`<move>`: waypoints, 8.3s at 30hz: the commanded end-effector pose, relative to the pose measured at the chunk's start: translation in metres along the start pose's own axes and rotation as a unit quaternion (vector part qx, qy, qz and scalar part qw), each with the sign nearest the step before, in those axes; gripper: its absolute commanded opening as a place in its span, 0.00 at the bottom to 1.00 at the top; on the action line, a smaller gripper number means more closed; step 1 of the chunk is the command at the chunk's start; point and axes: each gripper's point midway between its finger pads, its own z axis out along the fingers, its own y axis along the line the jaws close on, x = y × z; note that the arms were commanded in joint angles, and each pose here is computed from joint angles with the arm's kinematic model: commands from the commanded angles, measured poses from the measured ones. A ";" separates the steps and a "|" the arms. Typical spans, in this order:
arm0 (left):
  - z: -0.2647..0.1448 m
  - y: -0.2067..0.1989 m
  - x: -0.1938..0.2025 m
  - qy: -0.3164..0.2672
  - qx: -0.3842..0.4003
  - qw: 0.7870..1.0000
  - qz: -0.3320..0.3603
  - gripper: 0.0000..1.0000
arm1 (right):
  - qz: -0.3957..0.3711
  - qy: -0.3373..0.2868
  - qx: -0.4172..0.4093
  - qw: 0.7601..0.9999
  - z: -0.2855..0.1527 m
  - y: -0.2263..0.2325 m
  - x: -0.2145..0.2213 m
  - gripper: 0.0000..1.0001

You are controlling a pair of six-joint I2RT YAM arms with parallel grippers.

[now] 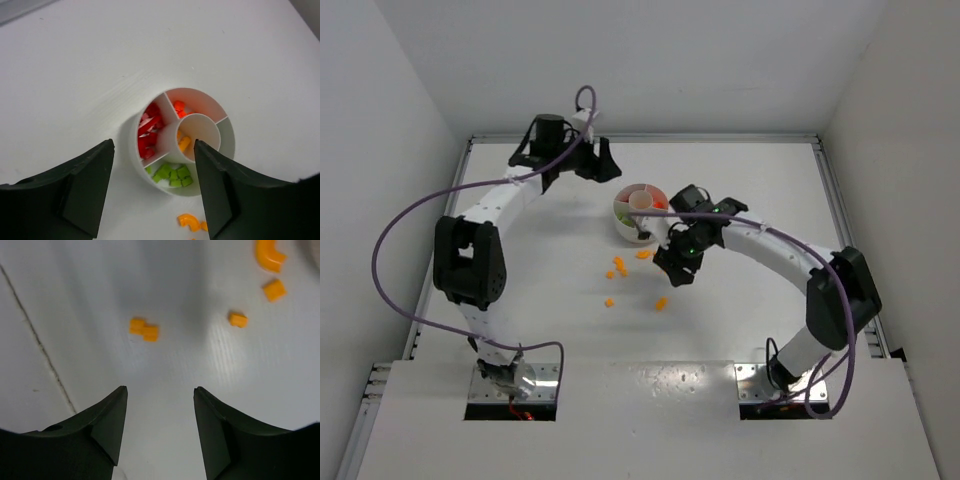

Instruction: Sort the legos into containers by color

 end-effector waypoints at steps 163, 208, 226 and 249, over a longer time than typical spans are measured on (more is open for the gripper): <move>-0.124 0.069 0.019 -0.053 -0.084 0.988 -0.120 1.00 | 0.040 -0.171 0.193 0.965 -0.033 -0.110 -0.181 0.05; -0.092 -0.100 0.142 0.084 0.191 0.952 0.225 0.83 | 0.152 -0.116 0.317 0.929 -0.072 -0.188 -0.077 0.41; -0.019 -0.083 0.182 0.170 0.167 0.908 0.344 0.71 | 0.216 -0.132 0.329 0.910 -0.116 -0.203 -0.019 0.41; -0.028 -0.076 0.219 0.170 0.206 0.853 0.448 0.43 | 0.227 -0.132 0.317 0.911 -0.112 -0.207 -0.015 0.41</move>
